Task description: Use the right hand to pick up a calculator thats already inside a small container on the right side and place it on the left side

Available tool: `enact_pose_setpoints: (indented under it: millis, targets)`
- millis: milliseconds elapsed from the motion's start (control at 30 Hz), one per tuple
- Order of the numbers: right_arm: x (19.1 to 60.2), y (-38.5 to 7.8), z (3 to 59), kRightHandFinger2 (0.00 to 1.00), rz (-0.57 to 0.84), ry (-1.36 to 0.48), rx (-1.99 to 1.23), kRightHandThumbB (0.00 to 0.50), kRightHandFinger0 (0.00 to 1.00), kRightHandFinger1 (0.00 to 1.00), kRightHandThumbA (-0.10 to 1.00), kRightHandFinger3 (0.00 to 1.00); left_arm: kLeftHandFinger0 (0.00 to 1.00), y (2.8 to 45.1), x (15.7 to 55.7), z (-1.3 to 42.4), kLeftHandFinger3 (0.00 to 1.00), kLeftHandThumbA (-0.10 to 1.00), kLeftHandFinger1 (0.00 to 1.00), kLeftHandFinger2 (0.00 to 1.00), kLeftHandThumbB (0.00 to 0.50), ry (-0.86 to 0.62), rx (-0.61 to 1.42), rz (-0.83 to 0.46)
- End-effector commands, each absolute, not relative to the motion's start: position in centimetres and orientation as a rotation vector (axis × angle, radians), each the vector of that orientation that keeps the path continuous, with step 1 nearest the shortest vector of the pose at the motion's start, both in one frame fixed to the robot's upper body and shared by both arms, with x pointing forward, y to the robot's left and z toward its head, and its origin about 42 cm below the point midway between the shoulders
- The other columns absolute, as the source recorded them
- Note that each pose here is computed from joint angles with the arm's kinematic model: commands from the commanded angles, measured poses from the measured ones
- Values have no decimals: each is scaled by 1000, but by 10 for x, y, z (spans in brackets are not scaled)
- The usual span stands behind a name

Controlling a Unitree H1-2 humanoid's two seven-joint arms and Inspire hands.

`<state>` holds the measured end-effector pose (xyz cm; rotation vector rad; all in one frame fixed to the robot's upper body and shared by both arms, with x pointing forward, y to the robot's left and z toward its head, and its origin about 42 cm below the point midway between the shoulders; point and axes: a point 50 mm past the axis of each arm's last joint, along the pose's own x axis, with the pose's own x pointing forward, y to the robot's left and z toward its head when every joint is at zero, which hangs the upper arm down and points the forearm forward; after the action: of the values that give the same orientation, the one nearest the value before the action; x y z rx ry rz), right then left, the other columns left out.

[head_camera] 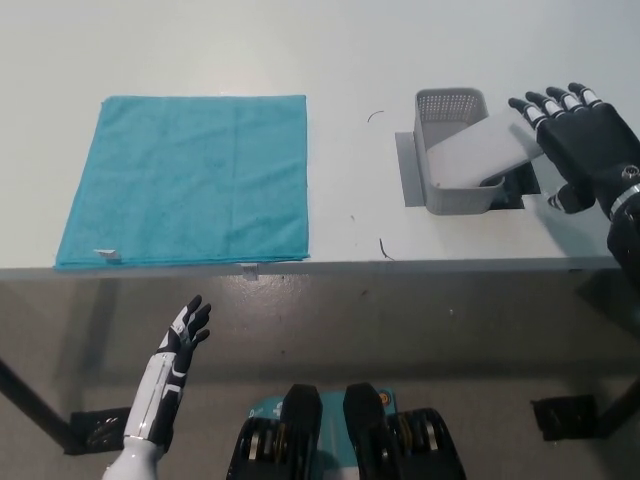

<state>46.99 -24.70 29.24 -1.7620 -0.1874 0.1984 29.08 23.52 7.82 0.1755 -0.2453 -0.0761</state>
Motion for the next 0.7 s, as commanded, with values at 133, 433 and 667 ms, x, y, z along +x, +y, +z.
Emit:
enact_pose_setpoints:
  millis: [133,433,667]
  targets:
    - [494,-235,329,1000,111,-291,-1788,463,1000,1000,1000,1000,1000,236,289,86,1000,1000,1000,1000,0,-300,205,-97]
    - [512,-222,328,1000,138,-299,-1791,450,1000,1000,1000,1000,1000,232,286,84,1000,1000,1000,1000,0,-289,193,-104]
    - [523,-214,323,1000,167,-272,-1766,445,1000,1000,1000,1000,1000,235,286,84,1000,1000,1000,1000,1,-289,195,-101]
